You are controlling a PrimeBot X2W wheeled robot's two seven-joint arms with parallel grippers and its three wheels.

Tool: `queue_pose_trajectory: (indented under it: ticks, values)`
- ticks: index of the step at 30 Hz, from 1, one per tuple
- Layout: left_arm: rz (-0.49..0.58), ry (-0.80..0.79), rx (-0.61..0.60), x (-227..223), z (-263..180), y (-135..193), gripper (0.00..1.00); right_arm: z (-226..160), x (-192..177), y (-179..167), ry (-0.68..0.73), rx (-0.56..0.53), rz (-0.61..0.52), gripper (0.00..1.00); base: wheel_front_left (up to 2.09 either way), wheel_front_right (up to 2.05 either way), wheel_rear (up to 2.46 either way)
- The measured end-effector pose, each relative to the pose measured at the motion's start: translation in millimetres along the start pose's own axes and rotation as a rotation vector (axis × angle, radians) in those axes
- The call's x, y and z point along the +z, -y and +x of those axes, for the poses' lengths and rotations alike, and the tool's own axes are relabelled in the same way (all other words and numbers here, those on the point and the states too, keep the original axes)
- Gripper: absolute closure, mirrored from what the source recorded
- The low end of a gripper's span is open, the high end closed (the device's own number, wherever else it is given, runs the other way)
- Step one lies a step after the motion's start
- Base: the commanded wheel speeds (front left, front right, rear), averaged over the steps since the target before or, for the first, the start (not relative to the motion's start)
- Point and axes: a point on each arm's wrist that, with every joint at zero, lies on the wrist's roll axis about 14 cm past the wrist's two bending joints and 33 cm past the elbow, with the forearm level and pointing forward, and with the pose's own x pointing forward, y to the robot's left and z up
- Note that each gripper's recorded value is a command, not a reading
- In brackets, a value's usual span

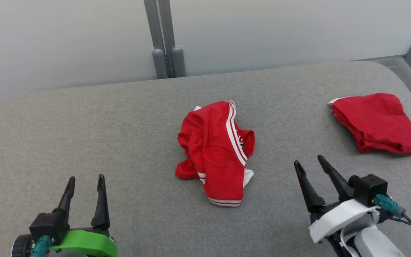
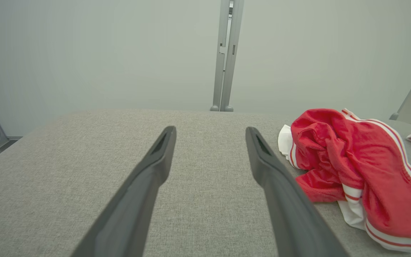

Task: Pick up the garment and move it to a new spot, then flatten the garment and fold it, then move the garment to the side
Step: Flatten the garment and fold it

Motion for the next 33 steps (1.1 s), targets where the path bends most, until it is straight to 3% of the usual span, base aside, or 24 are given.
queue_pose_trajectory:
  ticks: [6,13,24,25,26,29,33]
  values:
    - [0.0,0.003,0.02,0.4,-8.1,-5.7,0.0,10.0,-39.1,-38.9,-0.172,0.112,0.098,0.0,0.0,0.0,0.0]
    - [0.001,-0.001,0.09,-0.8,-24.5,-27.2,0.0,28.8,-70.5,-74.5,-0.336,0.229,0.132,0.0,0.0,0.0,0.0]
    - [0.009,-0.008,0.21,-1.8,-52.4,-62.0,0.0,52.4,-96.6,-94.1,-0.418,0.284,0.113,0.0,0.0,0.0,0.0]
    - [0.009,-0.009,0.215,-2.0,-53.4,-63.2,0.0,53.3,-97.1,-95.4,-0.416,0.287,0.114,0.11,0.0,0.0,0.0]
    - [0.009,-0.012,0.219,-2.7,-54.4,-64.4,0.0,54.5,-97.6,-96.1,-0.415,0.288,0.114,0.44,0.0,0.0,0.0]
    - [0.009,-0.019,0.222,-5.0,-54.9,-65.5,0.0,58.5,-94.7,-95.6,-0.389,0.287,0.11,1.0,0.0,0.0,0.0]
    - [0.009,-0.024,0.215,-6.4,-53.3,-64.2,0.0,61.1,-86.0,-98.6,-0.335,0.296,0.104,1.0,0.0,0.0,0.0]
